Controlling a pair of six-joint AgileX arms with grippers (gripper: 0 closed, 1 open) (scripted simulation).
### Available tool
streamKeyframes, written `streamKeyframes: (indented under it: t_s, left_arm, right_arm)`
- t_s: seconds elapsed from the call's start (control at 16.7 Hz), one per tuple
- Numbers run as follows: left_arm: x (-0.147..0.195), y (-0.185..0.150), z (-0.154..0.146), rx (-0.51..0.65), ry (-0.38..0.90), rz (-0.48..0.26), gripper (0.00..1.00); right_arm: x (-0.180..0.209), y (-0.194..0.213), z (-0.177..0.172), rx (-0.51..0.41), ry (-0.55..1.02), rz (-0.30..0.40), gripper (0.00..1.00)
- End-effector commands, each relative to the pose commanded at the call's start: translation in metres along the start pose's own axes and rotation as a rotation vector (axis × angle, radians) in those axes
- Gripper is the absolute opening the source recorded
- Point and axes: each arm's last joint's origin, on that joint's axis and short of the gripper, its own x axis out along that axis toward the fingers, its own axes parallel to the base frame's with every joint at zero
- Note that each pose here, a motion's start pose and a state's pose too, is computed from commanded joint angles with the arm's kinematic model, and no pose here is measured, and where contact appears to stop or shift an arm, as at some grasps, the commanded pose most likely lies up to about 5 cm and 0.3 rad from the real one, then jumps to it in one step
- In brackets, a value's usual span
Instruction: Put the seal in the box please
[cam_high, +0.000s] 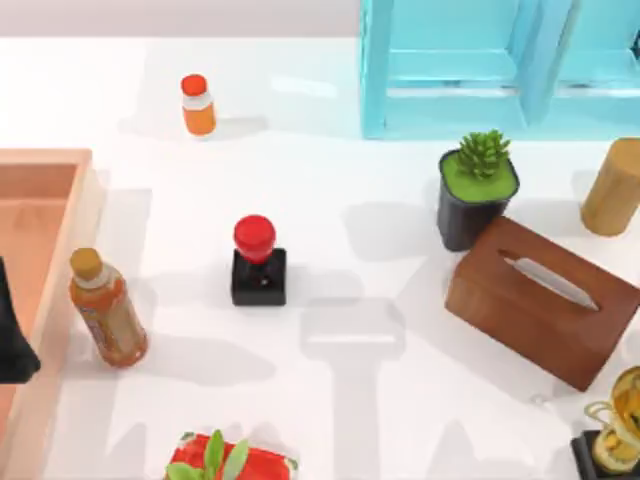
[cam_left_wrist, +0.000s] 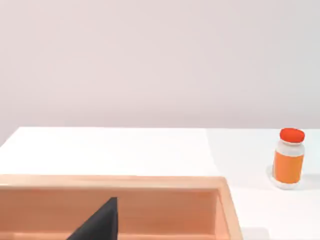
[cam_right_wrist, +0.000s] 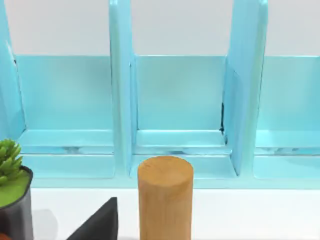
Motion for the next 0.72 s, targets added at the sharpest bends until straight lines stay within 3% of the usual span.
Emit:
streamKeyframes:
  t_s: [0.36,0.72]
  left_arm:
    - [0.000,-0.004,0.018,-0.040,0.067,-0.035,1.00]
    - [0.026,-0.016,0.097,-0.112,0.337,-0.110,1.00]
  right_arm:
    - [0.000,0.000,0.000,0.000,0.000,0.000,1.00]
    - [0.000,0.000,0.000,0.000,0.000,0.000,1.00]
